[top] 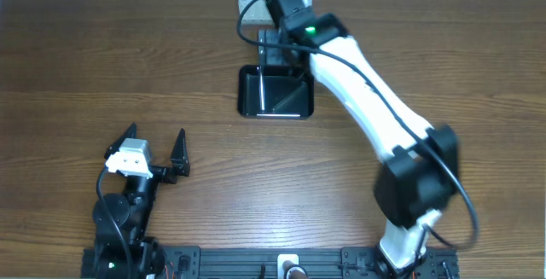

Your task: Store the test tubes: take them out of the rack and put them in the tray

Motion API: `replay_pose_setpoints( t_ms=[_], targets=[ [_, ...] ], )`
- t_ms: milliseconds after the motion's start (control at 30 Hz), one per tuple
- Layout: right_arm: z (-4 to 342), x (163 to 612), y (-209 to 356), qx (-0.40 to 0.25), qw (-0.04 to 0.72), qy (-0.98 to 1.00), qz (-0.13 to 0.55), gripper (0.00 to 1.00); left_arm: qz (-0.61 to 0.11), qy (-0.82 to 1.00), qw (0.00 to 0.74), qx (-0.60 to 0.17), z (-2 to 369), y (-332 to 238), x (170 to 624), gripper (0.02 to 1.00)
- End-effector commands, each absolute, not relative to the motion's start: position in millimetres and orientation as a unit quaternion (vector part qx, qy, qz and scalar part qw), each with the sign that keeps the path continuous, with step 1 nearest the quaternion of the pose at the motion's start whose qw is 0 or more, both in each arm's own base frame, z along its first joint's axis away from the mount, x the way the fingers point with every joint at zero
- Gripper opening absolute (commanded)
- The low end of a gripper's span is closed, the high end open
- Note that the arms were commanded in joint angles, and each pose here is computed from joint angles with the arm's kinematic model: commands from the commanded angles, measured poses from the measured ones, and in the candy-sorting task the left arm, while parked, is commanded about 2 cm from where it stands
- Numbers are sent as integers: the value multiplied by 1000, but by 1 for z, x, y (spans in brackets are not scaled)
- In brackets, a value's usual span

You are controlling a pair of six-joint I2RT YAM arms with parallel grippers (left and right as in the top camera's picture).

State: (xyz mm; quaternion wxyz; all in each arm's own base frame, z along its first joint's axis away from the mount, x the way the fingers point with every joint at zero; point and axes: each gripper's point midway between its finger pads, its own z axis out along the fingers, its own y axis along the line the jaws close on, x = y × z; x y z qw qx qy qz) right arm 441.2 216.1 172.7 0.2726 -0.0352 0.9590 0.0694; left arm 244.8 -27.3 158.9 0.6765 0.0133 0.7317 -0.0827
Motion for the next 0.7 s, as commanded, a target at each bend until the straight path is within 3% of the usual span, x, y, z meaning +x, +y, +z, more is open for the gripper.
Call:
replay_pose_setpoints(
  t_ms=[33,200,400,700],
  targets=[
    [239,459,174,-52,367,928,33,956,-81,731,677,20,158,-28,244,1000],
    [274,475,128,-27,418,908,20,993,-81,731,677,20,158,-28,244,1000],
    [295,467,88,-46,488,871,-11,991,-81,731,677,20,158,-28,244,1000],
    [278,381,12,14,556,831,-21,991,-81,731,677,20,158,-28,244,998]
  ],
)
